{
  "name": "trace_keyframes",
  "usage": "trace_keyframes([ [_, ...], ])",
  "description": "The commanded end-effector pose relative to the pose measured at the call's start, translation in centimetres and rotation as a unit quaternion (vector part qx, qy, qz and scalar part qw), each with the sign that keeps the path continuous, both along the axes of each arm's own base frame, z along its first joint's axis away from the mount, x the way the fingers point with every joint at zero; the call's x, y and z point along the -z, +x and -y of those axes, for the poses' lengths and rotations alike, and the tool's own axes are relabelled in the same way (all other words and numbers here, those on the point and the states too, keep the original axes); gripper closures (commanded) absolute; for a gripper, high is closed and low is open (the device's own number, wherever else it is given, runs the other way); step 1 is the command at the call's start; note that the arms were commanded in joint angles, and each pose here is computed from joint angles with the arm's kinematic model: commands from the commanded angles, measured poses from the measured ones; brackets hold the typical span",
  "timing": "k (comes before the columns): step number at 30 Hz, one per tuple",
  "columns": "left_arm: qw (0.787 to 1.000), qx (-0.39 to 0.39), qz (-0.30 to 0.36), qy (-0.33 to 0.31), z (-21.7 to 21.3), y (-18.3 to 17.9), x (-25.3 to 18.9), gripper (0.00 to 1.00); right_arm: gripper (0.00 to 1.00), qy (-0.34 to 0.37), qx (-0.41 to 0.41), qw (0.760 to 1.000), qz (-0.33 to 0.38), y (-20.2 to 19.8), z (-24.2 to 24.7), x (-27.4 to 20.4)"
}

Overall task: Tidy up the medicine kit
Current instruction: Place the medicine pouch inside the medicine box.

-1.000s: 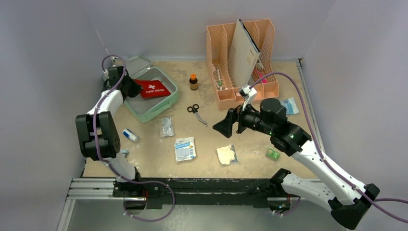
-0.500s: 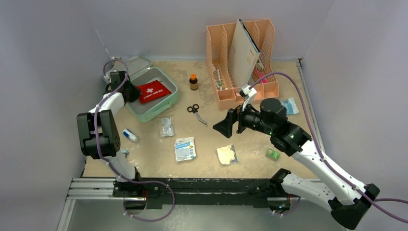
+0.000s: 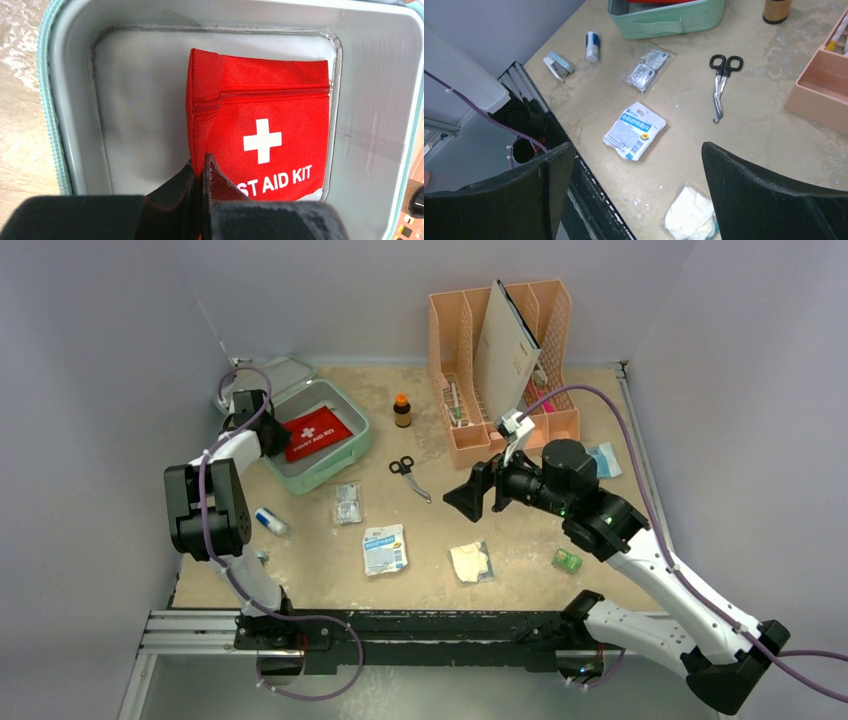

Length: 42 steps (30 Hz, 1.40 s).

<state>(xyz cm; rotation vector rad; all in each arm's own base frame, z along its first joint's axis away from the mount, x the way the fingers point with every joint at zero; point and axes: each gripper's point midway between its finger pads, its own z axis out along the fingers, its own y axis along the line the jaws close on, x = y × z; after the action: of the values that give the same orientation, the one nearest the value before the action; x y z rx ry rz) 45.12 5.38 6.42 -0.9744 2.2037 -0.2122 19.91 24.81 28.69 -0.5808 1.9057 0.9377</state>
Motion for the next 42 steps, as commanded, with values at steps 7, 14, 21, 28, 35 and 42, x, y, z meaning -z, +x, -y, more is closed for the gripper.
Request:
trace_keyframes([
  [7,0.998,-0.012,0.035,0.046,-2.1,1.6,-2.0,1.00,0.01,0.004,0.011,0.999,0.040,0.3,0.7,-2.8],
  [14,0.999,0.000,0.021,0.039,-1.7,2.0,-0.8,1.00,0.01,0.007,0.018,0.999,0.047,0.4,1.0,-3.1],
  [21,0.999,0.005,0.026,0.026,-0.5,2.6,-0.7,0.91,0.01,0.004,0.020,0.999,0.045,0.6,1.0,-3.3],
  [28,0.999,0.012,0.028,0.013,0.1,2.9,-0.2,0.88,0.01,0.003,0.025,0.998,0.051,0.7,1.2,-3.7],
  [35,1.000,0.006,0.028,0.006,0.1,3.2,0.0,0.87,0.01,0.001,0.027,0.998,0.055,0.7,1.2,-4.0],
  [42,0.999,-0.004,0.035,-0.011,0.4,3.5,0.1,1.00,0.01,0.004,0.028,0.998,0.054,0.6,1.3,-4.2],
])
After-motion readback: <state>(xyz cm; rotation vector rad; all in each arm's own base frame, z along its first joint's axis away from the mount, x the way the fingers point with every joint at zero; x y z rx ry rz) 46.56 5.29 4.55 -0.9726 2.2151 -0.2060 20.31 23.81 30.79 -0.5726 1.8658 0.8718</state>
